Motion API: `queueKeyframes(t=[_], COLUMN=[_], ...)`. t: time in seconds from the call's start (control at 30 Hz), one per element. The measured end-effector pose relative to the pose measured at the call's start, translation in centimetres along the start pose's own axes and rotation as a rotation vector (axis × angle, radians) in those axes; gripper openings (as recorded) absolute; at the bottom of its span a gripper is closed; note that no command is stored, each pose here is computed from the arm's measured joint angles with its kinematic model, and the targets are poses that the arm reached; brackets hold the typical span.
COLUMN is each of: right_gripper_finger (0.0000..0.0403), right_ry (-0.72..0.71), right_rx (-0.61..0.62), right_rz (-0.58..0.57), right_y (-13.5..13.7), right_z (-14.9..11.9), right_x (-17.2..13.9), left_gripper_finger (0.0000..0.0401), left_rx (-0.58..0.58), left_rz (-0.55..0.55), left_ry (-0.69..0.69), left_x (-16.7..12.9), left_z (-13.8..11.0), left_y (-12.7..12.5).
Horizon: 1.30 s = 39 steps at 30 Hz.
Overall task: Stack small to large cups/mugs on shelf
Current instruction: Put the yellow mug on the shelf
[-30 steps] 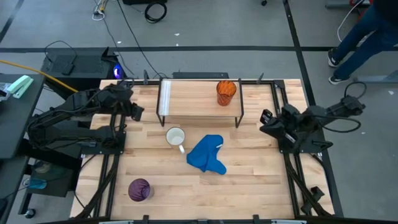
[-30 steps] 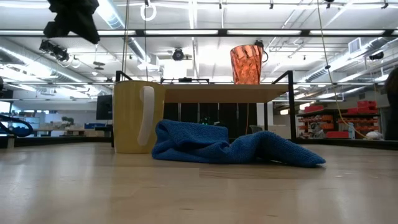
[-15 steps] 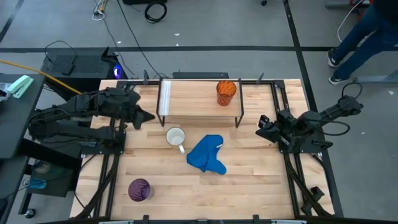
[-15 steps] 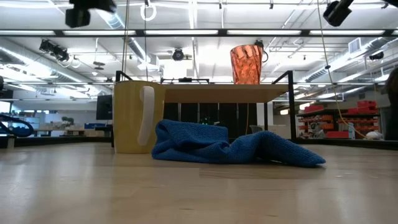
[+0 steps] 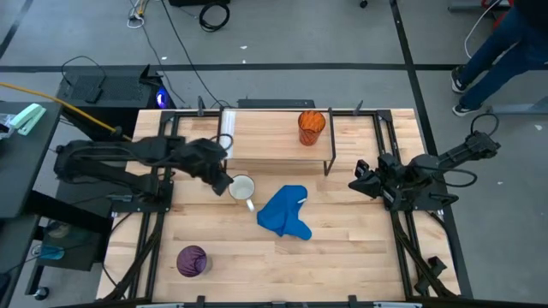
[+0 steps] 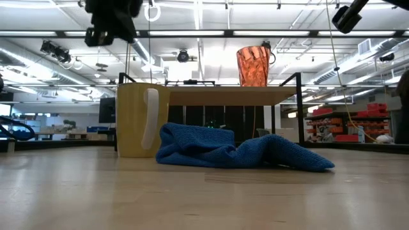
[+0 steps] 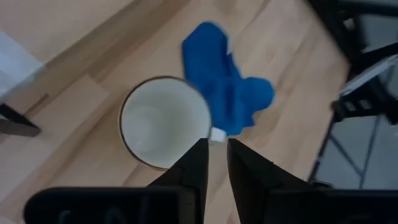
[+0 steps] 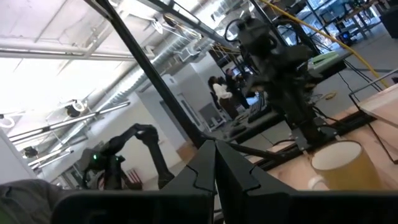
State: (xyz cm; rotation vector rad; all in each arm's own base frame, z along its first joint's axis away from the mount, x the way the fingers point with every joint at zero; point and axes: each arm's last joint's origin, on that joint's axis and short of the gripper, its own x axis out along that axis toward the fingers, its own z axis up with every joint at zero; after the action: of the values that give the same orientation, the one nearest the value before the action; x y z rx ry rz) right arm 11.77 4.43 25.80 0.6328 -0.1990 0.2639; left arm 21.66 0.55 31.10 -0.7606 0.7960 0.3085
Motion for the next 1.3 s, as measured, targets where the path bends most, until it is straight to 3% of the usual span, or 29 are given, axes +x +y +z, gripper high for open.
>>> queueKeyframes(t=[0.4, 0.83, 1.3], right_gripper_finger=[0.0016, 0.0016, 0.0016], right_ry=[0.025, 0.067, 0.099], right_rx=[0.026, 0.033, 0.028], right_rz=[0.008, -0.013, -0.035], right_y=[0.0, -0.3, -0.5], right_z=[-0.2, -0.5, -0.9], right_x=[0.0, 0.0, 0.0], left_gripper_finger=[0.0085, 0.0081, 0.0081], left_rx=[-0.077, -0.198, -0.245], left_rz=[0.141, 0.282, 0.326], left_ry=[0.093, 0.138, 0.166], left_x=[4.2, 4.5, 5.9], left_z=[0.9, 0.4, 0.3], left_y=[1.2, 2.3, 2.5])
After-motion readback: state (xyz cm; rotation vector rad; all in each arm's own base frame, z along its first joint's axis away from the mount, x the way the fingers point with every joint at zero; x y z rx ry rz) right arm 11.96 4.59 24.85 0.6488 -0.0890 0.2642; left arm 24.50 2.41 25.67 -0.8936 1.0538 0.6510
